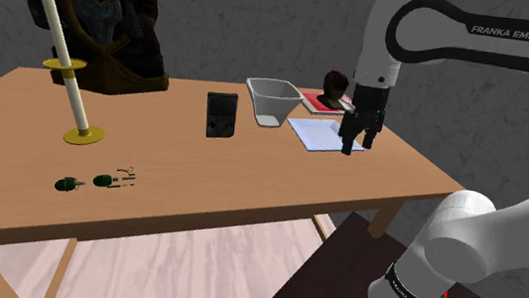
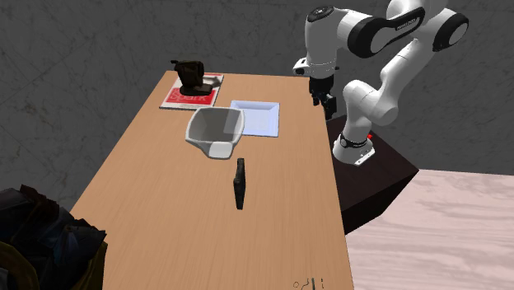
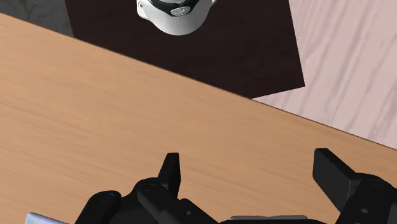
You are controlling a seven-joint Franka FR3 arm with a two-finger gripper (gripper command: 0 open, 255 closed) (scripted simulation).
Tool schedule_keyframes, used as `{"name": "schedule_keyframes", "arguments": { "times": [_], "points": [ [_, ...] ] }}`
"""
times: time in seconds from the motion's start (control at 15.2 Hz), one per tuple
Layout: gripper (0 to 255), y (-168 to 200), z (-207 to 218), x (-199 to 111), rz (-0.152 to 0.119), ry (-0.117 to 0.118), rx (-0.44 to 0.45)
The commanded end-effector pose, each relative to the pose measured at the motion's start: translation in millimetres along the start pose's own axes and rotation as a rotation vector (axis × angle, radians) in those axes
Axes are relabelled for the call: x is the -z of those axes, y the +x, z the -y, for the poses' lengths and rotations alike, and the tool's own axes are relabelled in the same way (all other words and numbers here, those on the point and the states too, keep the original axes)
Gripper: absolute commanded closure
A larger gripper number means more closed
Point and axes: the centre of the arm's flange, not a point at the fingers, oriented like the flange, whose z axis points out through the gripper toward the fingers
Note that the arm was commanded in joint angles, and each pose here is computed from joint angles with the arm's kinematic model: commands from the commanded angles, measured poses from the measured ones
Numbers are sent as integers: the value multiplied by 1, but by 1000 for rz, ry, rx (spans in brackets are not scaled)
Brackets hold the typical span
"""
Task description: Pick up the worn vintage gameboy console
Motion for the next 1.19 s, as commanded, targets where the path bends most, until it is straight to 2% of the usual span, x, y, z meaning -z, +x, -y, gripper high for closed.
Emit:
{"name": "schedule_keyframes", "arguments": {
  "times": [0.0, 0.53, 1.12],
  "points": [
    [0, 0, 0, 0, 0, 0, 0],
    [0, 95, 17, 21, -44, -36, 230],
    [0, 193, 62, 47, -93, -76, 488]
  ]
}}
